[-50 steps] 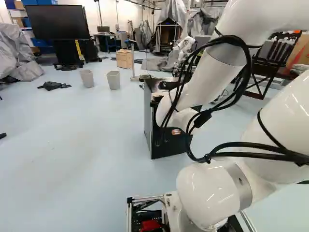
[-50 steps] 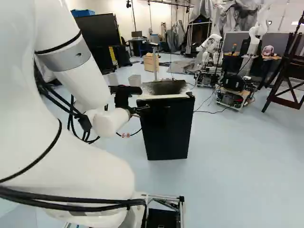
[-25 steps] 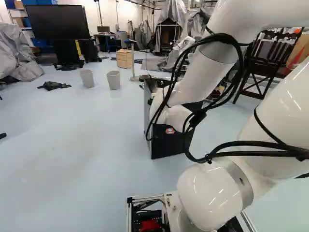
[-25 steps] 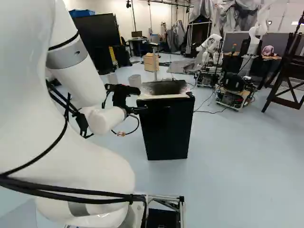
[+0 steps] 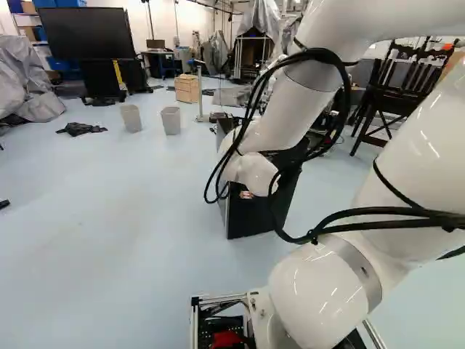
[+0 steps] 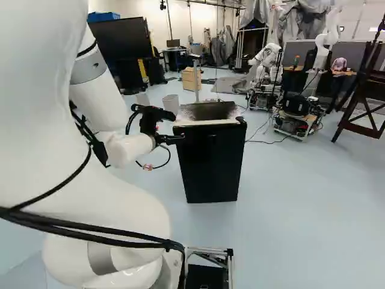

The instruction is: Grab a drink from the fridge

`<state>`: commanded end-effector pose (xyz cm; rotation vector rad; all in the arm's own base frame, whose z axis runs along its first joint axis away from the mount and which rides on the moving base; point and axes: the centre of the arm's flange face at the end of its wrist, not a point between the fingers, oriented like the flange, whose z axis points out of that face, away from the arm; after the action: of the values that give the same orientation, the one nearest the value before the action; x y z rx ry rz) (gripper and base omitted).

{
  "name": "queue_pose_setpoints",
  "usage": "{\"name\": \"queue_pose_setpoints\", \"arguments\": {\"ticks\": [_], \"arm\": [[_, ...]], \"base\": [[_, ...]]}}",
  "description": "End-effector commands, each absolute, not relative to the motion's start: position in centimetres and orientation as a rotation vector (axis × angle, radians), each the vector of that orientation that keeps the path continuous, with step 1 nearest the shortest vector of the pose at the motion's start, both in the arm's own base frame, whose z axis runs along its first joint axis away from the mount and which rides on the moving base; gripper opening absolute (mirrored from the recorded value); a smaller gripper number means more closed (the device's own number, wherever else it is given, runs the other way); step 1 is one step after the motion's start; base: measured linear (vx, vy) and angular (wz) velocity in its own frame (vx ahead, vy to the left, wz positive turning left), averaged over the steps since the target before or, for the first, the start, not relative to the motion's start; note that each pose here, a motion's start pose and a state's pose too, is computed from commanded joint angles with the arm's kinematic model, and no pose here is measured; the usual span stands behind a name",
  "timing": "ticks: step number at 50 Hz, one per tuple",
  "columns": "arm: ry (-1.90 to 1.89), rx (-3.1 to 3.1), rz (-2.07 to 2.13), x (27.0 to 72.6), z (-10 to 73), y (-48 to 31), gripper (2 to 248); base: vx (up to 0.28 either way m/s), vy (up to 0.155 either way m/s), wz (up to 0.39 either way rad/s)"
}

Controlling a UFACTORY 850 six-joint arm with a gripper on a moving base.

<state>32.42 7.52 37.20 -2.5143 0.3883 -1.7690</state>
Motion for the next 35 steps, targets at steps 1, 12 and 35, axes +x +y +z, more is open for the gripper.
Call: {"name": "queue_pose_setpoints", "arguments": {"ticks": [1, 12, 35], "arm": [[0.396, -2.514, -1.769, 32.5, 37.2, 7.6, 247], [0.47, -2.507, -1.771, 33.5, 37.3, 8.7, 247], [0.584, -2.496, -1.762, 35.4, 37.2, 11.2, 247]], "base": [[0.0, 0.0, 0.0], [0.0, 0.0, 0.0], [0.0, 0.0, 0.0]]}}
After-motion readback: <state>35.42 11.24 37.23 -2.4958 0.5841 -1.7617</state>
